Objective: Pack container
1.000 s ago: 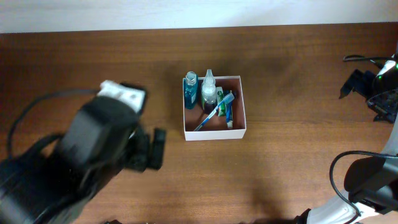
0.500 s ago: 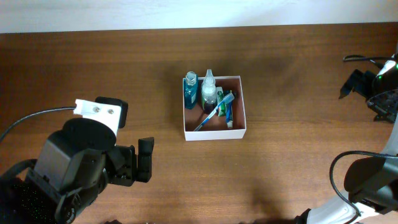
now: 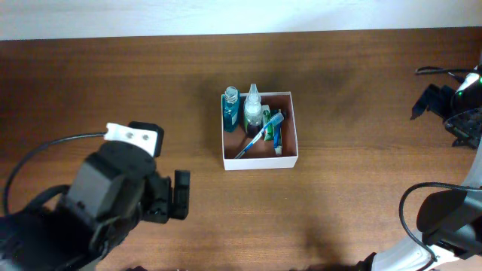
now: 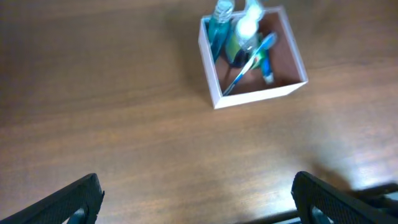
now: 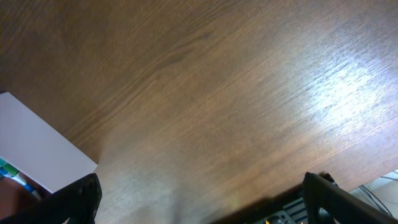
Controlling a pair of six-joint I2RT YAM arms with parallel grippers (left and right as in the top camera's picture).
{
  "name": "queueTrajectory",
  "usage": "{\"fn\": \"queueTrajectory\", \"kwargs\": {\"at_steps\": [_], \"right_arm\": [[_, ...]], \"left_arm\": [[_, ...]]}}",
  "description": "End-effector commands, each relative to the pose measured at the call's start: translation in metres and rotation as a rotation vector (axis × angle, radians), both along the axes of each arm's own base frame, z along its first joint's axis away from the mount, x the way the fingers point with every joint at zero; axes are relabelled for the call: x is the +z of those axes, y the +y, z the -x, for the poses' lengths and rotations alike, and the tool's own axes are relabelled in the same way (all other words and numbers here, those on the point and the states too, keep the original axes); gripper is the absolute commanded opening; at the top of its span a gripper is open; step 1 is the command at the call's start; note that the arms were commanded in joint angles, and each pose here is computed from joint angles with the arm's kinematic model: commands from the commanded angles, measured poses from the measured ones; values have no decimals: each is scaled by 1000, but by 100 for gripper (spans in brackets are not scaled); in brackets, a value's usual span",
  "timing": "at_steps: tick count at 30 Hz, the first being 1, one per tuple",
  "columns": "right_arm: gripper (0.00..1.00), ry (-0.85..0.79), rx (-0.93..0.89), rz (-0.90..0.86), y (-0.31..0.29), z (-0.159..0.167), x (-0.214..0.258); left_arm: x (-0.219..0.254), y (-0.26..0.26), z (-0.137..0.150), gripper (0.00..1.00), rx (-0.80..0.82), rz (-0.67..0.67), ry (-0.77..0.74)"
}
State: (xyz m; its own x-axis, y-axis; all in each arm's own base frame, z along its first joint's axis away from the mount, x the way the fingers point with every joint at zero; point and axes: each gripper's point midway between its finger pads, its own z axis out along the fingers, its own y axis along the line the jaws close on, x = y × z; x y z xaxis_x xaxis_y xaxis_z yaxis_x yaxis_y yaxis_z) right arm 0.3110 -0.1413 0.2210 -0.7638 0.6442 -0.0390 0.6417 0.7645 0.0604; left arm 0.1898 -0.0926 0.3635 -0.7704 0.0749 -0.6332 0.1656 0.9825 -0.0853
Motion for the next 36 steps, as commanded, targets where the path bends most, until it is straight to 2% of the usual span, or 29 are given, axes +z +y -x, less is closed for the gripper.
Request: {"fn": "queueTrajectory", "kwargs": {"at_steps": [1,7,16,24,31,36], "right_arm": [[99,-7,5,10,0,2,4],[99,-7,5,10,0,2,4],[99,-7,5,10,0,2,4],[99,-7,5,10,0,2,4],[99,-7,5,10,0,2,4],[99,-7,5,10,0,2,4]], "left_arm": [[-17,10,-8,99,72,34,-25],[-53,20,-20,99,134,144,-136],[-89,22,0,99,-53,171,-380],[-95,23,19,99,-181,137,-639],[-96,37,10,99,-108,112,-766],[-101,45,-4,99,-66,97,-803]]}}
